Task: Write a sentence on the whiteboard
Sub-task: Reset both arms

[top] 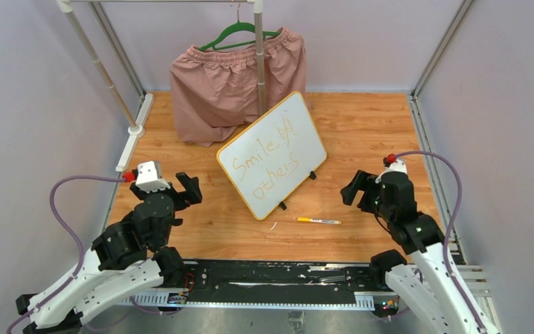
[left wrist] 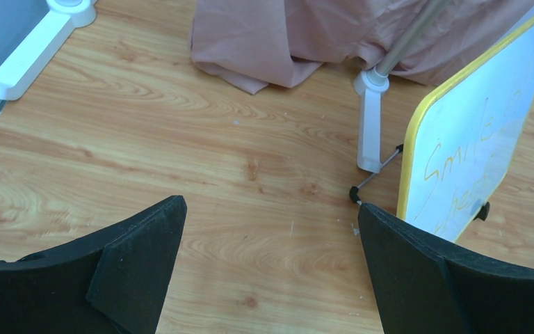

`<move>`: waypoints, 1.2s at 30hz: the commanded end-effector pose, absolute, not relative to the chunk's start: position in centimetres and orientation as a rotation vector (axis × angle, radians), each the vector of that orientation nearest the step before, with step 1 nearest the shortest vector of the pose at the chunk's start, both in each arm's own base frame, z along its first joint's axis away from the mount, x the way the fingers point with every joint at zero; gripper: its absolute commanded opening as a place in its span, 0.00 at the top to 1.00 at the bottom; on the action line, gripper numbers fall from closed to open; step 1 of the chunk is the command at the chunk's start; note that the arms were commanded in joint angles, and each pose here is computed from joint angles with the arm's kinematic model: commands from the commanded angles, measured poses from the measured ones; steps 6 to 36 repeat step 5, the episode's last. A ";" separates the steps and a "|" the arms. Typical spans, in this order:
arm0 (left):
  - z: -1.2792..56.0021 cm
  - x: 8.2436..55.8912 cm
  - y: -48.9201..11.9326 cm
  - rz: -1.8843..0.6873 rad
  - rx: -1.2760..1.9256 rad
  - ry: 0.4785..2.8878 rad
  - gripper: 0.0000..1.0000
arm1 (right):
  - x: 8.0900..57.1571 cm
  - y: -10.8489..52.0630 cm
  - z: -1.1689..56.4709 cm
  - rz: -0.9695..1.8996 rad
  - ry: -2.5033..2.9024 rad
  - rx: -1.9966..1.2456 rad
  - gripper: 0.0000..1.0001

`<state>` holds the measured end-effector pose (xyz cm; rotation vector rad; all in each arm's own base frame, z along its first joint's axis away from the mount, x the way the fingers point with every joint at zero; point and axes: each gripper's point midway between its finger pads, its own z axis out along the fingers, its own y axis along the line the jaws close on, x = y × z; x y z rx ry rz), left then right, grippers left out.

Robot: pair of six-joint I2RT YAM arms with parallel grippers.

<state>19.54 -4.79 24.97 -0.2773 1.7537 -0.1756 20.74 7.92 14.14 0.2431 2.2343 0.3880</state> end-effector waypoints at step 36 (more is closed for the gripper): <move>25.4 20.2 -4.9 -0.128 -0.358 1.777 0.00 | 20.9 6.8 21.8 0.313 2.027 0.158 0.10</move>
